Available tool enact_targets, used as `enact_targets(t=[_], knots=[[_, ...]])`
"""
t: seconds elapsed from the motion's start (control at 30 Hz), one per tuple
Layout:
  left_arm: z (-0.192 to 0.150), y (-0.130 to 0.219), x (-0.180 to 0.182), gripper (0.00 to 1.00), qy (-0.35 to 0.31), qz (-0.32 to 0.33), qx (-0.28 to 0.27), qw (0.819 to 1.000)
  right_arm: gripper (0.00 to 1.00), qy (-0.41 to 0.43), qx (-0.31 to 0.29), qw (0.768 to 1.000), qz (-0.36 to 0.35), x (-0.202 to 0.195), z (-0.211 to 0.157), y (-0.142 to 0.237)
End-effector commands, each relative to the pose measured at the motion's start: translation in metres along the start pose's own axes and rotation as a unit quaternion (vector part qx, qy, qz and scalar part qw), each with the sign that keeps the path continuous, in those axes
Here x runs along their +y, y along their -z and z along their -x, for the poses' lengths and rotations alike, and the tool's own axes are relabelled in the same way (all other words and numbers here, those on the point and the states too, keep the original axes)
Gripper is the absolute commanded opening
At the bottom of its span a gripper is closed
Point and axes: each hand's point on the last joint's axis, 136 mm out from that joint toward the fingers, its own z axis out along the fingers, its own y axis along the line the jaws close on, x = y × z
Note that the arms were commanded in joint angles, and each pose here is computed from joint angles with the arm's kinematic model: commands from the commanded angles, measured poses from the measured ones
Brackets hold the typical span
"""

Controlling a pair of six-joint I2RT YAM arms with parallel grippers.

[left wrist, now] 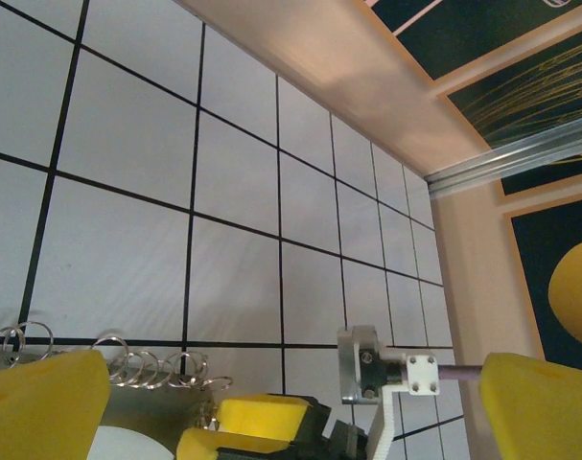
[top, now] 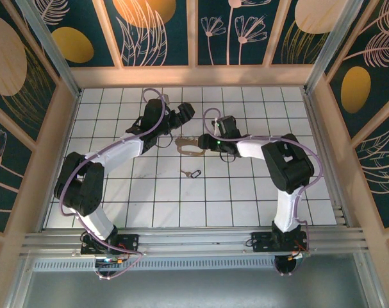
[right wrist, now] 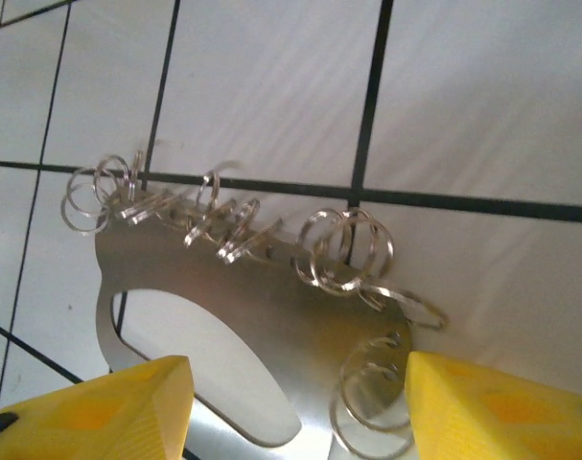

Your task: Put the keys on the keyring

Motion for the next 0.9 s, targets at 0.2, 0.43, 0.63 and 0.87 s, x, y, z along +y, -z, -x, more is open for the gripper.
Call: enact_targets(t=[0.2,0.43,0.63,0.87], knots=[[0.005,0.010,-0.002,0.99,-0.019,0.001,-0.011,1.000,0.55,0.052,-0.017,0.998,-0.033,-0.001,0.005,0.023],[0.008,0.016,-0.002,0.99,-0.029,0.008,-0.019,0.999,0.49,0.099,-0.006,0.993,-0.061,-0.005,-0.008,0.016],[0.011,0.019,-0.004,0.99,-0.033,0.007,-0.022,0.999,0.43,0.126,-0.006,0.987,-0.097,-0.011,-0.008,0.008],[0.011,0.020,-0.004,0.99,-0.033,0.008,-0.023,0.999,0.33,0.140,0.002,0.984,-0.107,-0.013,-0.011,0.004]])
